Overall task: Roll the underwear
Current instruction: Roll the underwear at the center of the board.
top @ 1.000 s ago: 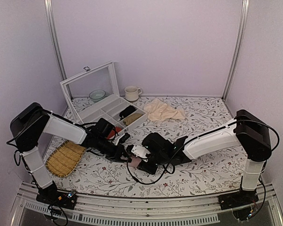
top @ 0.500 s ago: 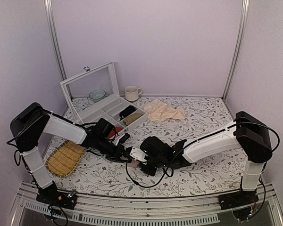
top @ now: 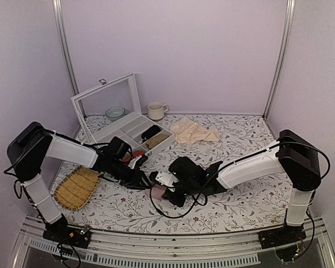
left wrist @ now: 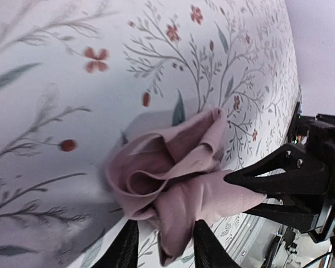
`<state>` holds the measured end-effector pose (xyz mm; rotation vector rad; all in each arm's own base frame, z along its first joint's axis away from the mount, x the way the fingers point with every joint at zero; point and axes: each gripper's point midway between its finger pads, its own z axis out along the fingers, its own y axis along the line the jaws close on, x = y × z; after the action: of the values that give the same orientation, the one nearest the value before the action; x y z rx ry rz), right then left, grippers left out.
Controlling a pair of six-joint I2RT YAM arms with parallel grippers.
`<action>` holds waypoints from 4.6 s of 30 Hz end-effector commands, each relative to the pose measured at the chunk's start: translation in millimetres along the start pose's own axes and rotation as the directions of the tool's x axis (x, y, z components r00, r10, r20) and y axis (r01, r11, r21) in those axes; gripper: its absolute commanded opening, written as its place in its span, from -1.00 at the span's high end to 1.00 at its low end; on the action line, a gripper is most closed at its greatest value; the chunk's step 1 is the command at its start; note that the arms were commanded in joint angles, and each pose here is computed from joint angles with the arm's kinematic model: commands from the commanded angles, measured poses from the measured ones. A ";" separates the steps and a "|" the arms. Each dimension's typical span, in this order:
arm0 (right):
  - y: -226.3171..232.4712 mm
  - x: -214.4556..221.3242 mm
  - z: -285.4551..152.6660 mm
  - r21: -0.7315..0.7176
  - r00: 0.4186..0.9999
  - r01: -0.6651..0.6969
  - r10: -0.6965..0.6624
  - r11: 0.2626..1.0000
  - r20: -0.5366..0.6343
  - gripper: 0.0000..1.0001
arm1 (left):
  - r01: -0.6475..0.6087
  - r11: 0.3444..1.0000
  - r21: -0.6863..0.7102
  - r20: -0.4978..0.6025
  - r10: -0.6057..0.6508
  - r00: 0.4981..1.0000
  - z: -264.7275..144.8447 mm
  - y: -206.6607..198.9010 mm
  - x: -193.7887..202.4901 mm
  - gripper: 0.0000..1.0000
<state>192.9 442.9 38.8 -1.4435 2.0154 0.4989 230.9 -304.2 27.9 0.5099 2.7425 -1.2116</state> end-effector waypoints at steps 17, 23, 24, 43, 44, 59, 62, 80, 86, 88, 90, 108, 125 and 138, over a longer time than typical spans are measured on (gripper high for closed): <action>-3.2 57.6 23.2 -0.350 0.756 -0.653 0.545 0.672 -0.364 1.00 | 0.033 0.999 -0.012 0.182 -0.030 0.983 -47.8 -3.9 -32.3 0.17; -12.6 59.7 15.4 -0.434 0.635 -0.768 0.641 0.470 -0.431 1.00 | 0.033 0.999 0.016 0.156 -0.036 0.987 -38.1 -1.3 -20.1 0.14; -13.2 60.3 15.5 -0.439 0.614 -0.784 0.649 0.439 -0.448 1.00 | 0.027 0.999 0.020 0.148 -0.030 0.989 -35.3 -2.2 -18.3 0.12; -28.2 72.7 31.9 -0.265 0.578 -0.810 0.631 0.523 -0.518 1.00 | -0.020 0.997 0.079 0.056 0.015 0.998 6.5 -21.2 -7.1 -0.11; -29.2 73.1 33.0 -0.258 0.580 -0.807 0.630 0.531 -0.517 1.00 | -0.017 0.997 0.075 0.055 0.013 0.998 7.7 -20.5 -7.4 -0.11; -23.1 68.5 36.2 -0.241 0.611 -0.772 0.584 0.588 -0.534 1.00 | 0.010 0.999 0.044 0.022 -0.011 1.000 23.3 -9.9 -5.6 0.79; -23.2 66.3 35.9 -0.243 0.614 -0.770 0.582 0.590 -0.533 1.00 | 0.006 0.999 0.039 0.013 -0.006 1.000 24.7 -9.6 -3.1 0.94; -46.3 -1.3 -7.4 -0.219 0.851 -0.523 0.491 0.824 -0.186 0.17 | -0.003 1.000 0.012 -0.033 0.004 0.999 26.2 -5.5 4.0 1.00; -61.2 -13.3 -32.3 -0.052 0.918 -0.397 0.397 0.916 -0.015 0.12 | -0.009 1.000 0.011 -0.044 0.009 0.999 26.5 -5.1 5.6 1.00; -60.2 -19.2 -40.7 -0.003 0.942 -0.334 0.334 0.943 0.033 0.11 | -0.008 1.000 0.010 -0.048 0.008 0.999 26.8 -4.3 6.6 1.00; -56.8 -23.7 -47.4 0.016 0.956 -0.289 0.287 0.957 0.064 0.11 | -0.009 1.000 0.011 -0.052 0.010 0.999 27.3 -3.9 7.6 1.00; -24.2 -35.2 -33.6 0.105 0.996 0.000 -0.009 0.994 0.093 0.07 | -0.003 1.000 0.012 -0.065 0.004 0.998 28.9 -1.8 11.0 1.00; -8.6 22.2 7.1 0.049 0.997 0.026 -0.023 0.998 -0.069 0.07 | -0.001 1.000 0.015 -0.076 0.002 0.997 29.4 -1.1 14.2 1.00; -8.1 51.2 25.0 0.054 0.991 0.011 -0.004 0.998 -0.134 0.14 | 0.000 1.000 0.012 -0.081 0.001 0.997 28.7 -0.3 16.3 1.00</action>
<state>205.1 433.5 36.7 -1.4185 2.0083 0.4101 230.7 -328.6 23.5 0.5607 2.7069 -1.2793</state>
